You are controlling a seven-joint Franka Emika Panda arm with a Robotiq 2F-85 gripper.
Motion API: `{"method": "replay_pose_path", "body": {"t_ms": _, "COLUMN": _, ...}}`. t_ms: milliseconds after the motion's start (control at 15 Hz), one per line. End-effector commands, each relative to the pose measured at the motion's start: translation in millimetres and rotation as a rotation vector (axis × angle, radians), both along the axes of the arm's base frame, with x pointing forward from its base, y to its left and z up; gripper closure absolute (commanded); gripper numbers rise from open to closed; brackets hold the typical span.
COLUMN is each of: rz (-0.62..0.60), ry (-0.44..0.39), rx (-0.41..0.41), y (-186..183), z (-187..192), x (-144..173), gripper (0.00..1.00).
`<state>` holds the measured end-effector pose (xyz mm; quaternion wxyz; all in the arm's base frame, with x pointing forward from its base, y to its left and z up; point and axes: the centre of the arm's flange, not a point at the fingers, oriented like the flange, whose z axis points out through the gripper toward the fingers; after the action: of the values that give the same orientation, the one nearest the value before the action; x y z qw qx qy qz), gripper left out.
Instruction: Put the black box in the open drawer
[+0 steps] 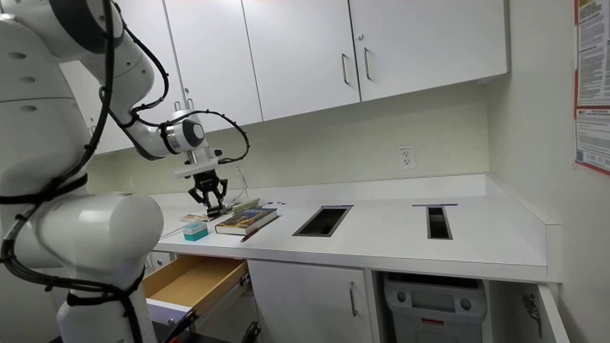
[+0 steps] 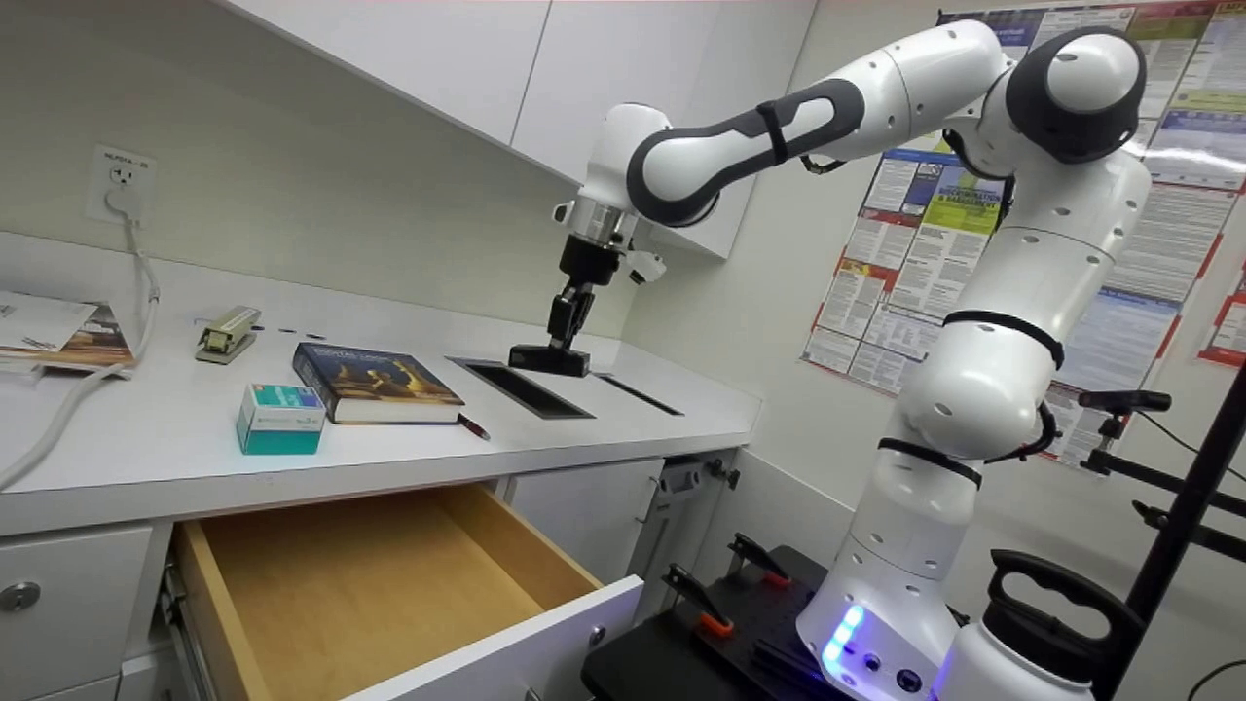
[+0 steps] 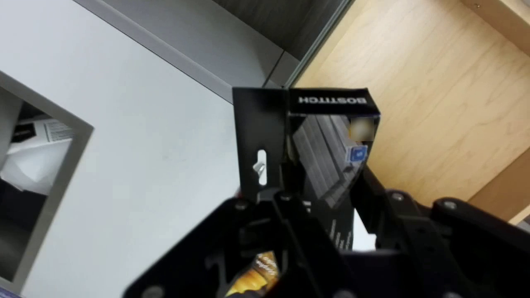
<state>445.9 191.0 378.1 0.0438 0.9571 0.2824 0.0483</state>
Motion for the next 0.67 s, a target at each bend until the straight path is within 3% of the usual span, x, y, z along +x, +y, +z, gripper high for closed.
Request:
{"method": "replay_pose_path", "body": {"t_ms": 0, "rz": 0.150, "ry": -0.103, "rx": 0.021, "y": 32.1, "z": -37.0, "x": -69.3, "gripper": 0.88}}
{"method": "replay_pose_path", "body": {"t_ms": 267, "rz": 0.305, "ry": -0.193, "rx": 0.113, "y": 70.9, "z": -101.1, "x": -108.4, "gripper": 0.88}}
{"method": "replay_pose_path", "body": {"t_ms": 600, "rz": 0.423, "ry": -0.200, "rx": 0.191, "y": 99.3, "z": -162.1, "x": -106.5, "gripper": 0.88}}
